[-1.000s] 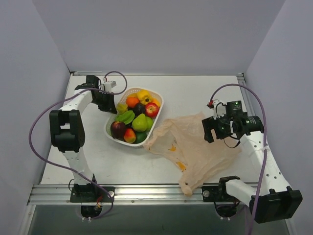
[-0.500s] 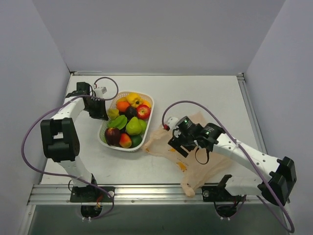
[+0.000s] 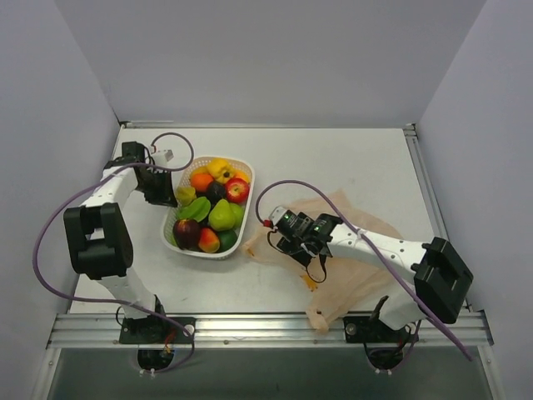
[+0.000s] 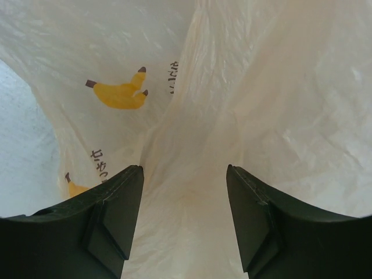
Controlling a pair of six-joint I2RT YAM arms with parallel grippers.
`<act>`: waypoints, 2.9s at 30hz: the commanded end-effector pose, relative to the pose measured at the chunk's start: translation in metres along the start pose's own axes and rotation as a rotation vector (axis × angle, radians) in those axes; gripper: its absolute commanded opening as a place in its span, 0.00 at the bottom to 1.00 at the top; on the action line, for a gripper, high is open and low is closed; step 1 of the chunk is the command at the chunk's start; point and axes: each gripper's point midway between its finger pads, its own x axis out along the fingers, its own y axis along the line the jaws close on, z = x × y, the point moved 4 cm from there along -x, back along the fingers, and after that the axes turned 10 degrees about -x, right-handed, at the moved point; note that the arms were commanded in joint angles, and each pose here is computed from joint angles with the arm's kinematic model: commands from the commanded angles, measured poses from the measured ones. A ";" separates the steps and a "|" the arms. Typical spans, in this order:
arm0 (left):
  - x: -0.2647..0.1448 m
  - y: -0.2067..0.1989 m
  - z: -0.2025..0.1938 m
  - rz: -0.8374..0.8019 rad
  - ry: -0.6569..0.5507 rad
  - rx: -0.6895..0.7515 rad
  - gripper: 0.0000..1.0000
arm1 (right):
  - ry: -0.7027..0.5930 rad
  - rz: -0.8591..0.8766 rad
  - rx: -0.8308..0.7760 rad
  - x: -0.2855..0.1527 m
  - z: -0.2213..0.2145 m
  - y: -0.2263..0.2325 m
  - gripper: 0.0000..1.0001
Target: Place the fake fruits into the plastic bag and tie a complex knot
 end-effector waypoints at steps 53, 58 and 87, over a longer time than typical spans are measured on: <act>-0.149 -0.091 0.038 -0.360 -0.536 0.272 0.81 | 0.003 -0.246 0.202 -0.007 0.054 -0.053 1.00; -0.147 -0.089 0.035 -0.356 -0.547 0.266 0.82 | 0.064 -0.339 0.186 0.013 0.050 -0.049 1.00; -0.159 -0.095 -0.013 -0.418 -0.470 0.382 0.98 | -0.114 0.023 0.249 -0.010 0.036 -0.082 0.00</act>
